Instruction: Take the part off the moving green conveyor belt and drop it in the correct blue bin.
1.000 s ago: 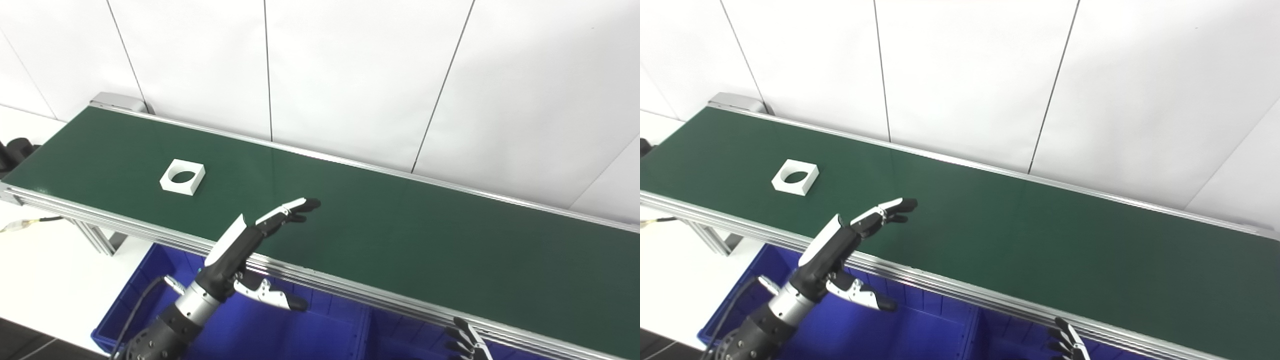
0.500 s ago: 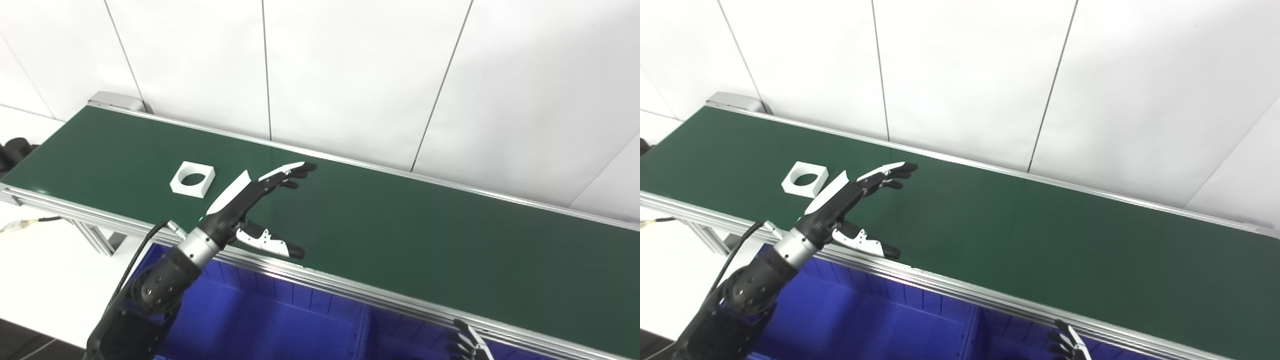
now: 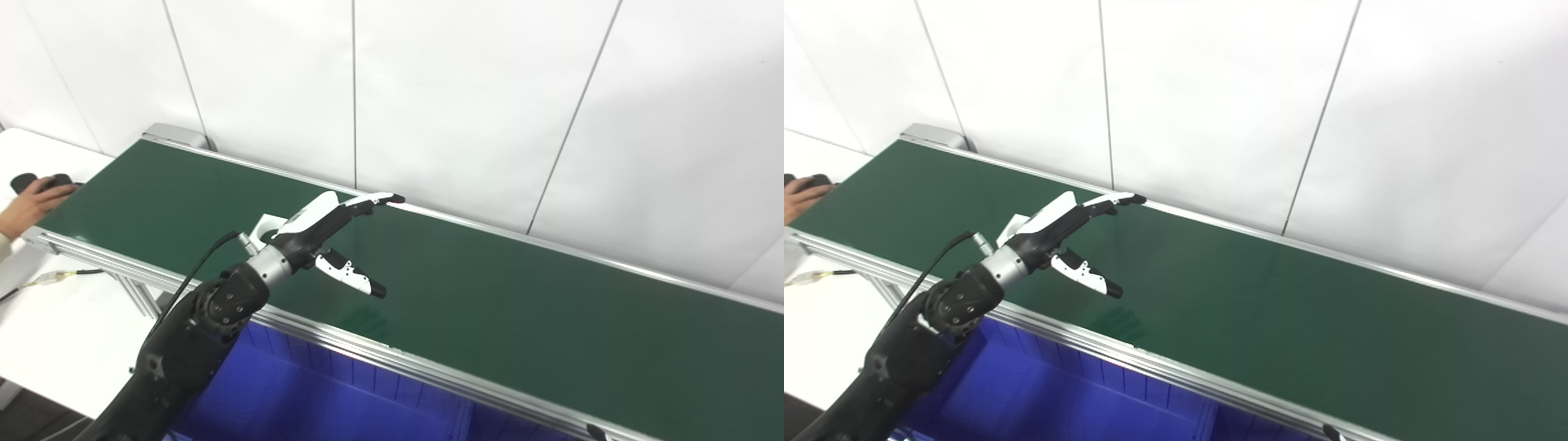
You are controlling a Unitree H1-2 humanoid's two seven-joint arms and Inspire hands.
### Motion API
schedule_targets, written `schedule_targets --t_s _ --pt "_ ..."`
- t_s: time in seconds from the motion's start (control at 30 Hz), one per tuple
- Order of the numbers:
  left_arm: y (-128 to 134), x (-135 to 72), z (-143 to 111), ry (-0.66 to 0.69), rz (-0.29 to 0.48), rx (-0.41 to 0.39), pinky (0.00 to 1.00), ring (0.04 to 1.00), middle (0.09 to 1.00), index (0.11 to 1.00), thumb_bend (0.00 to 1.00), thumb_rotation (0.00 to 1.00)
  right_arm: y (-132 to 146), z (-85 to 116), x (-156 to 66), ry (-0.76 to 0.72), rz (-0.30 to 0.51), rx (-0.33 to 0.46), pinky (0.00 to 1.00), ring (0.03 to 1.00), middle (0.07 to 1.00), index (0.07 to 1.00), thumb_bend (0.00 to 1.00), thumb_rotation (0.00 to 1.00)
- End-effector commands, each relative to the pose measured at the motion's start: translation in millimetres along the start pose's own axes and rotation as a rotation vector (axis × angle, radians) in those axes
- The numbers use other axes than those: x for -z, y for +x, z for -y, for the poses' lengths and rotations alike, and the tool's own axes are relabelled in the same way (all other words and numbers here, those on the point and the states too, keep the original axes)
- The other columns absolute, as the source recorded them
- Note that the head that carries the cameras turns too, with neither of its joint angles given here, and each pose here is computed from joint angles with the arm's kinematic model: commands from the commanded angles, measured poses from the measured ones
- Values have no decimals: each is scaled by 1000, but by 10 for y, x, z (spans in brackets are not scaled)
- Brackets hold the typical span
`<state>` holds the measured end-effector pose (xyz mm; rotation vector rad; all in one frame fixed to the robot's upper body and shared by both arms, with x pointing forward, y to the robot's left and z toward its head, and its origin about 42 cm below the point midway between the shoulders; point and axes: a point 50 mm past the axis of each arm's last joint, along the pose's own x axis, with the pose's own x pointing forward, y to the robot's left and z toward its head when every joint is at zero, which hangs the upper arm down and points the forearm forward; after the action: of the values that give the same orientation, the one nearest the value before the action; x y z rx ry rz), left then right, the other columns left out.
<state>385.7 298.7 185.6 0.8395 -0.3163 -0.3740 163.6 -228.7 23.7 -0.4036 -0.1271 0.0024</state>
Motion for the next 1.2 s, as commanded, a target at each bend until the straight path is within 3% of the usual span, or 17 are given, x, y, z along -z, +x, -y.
schedule_targets --t_s 0.0,0.23,0.47,0.93,1.03,1.17 --pt "106 -25 -241 61 28 -18 817 897 918 893 897 335 31 71 -33 24 59 25 632 717 773 875 966 501" --pt "159 67 -349 84 -33 -2 816 915 934 896 905 322 56 83 -16 53 43 30 696 733 769 890 979 468" --pt "134 189 -555 169 -129 18 772 904 934 899 919 314 52 80 -17 44 53 29 735 750 780 904 966 496" --pt "174 547 -864 349 -269 57 857 920 929 901 982 251 24 76 -36 49 61 60 747 728 760 898 965 542" --pt "183 620 -860 386 -290 66 852 913 926 892 991 197 25 72 -47 55 64 64 749 727 752 900 959 532" --pt "204 683 -776 423 -307 67 941 956 942 893 1000 183 19 75 -49 62 60 57 774 739 757 906 953 528"
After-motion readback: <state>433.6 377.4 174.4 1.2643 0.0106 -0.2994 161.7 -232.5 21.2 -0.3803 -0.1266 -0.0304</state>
